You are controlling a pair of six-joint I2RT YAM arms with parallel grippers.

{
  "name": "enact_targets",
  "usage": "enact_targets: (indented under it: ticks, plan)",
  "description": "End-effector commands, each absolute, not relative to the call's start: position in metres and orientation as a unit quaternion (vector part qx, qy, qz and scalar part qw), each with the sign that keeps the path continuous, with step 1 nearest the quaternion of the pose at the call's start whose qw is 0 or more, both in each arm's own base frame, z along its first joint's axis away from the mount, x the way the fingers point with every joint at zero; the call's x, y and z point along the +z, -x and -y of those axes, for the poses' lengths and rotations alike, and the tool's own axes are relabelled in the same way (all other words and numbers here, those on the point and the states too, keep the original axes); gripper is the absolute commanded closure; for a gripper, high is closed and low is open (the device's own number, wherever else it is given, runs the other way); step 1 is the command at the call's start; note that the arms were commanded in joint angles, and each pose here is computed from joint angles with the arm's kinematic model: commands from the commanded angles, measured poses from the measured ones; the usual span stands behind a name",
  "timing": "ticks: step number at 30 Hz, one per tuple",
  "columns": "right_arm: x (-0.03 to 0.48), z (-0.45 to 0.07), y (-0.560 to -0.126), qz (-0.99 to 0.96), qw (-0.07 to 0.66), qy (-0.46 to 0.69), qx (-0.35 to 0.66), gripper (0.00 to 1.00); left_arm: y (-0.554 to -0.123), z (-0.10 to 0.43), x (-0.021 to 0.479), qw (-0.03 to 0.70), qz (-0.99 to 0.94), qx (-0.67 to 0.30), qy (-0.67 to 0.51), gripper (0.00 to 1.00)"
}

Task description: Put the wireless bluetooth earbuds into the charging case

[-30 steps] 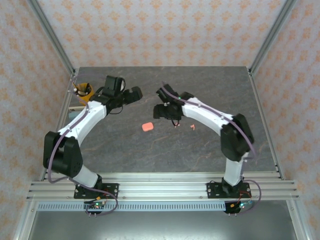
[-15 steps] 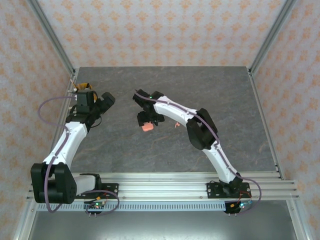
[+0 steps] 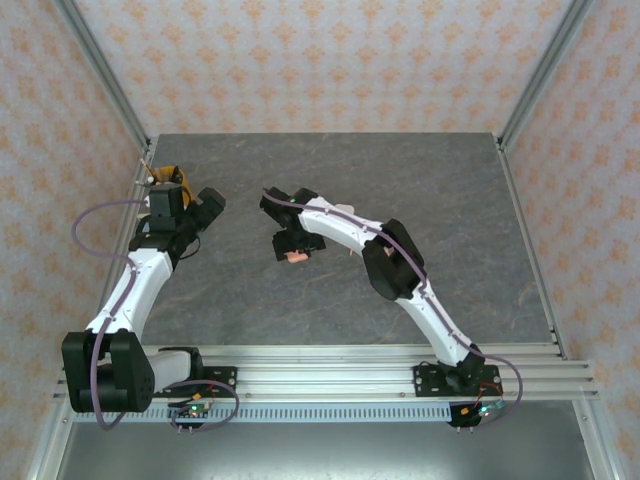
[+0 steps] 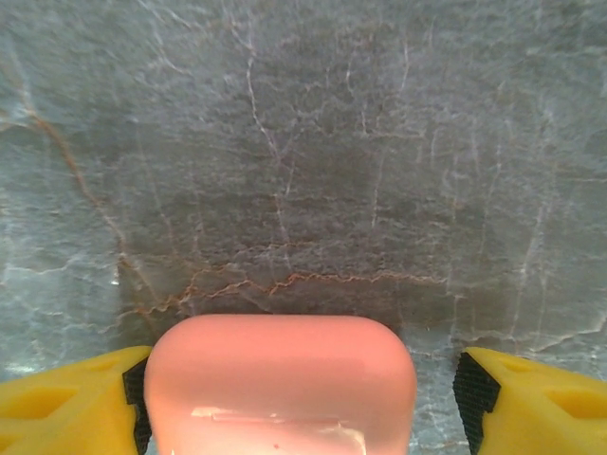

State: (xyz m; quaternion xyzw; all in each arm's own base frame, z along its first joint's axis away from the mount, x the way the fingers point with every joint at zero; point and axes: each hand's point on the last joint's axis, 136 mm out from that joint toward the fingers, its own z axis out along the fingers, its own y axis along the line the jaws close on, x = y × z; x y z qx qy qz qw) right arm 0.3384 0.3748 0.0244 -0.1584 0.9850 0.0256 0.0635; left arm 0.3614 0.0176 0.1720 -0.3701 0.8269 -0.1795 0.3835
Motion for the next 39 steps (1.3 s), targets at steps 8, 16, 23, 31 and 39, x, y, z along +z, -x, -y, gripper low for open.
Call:
enact_targets:
  ticks: [8,16,23,31,39]
  plan:
    - [0.018,-0.368,-0.333,-0.986,0.057,0.154,0.0,0.3,-0.363,-0.016,0.167,0.383,-0.819,-0.199,0.379,0.0]
    - [0.029,-0.35,-0.325,-0.993,0.076,0.09,-0.004,0.44,-0.363,-0.009,0.163,0.372,-0.82,-0.219,0.375,0.0]
    - [0.044,-0.325,-0.304,-0.993,0.103,-0.056,0.032,0.46,-0.364,0.012,0.149,0.349,-0.821,-0.269,0.364,0.0]
    - [0.045,-0.306,-0.29,-0.972,0.122,-0.192,0.055,0.47,-0.359,0.059,0.135,0.317,-0.841,-0.308,0.312,0.0]
    - [0.065,-0.315,-0.308,-0.96,0.148,-0.228,0.062,0.47,-0.339,0.108,0.11,0.29,-0.846,-0.358,0.267,0.0]
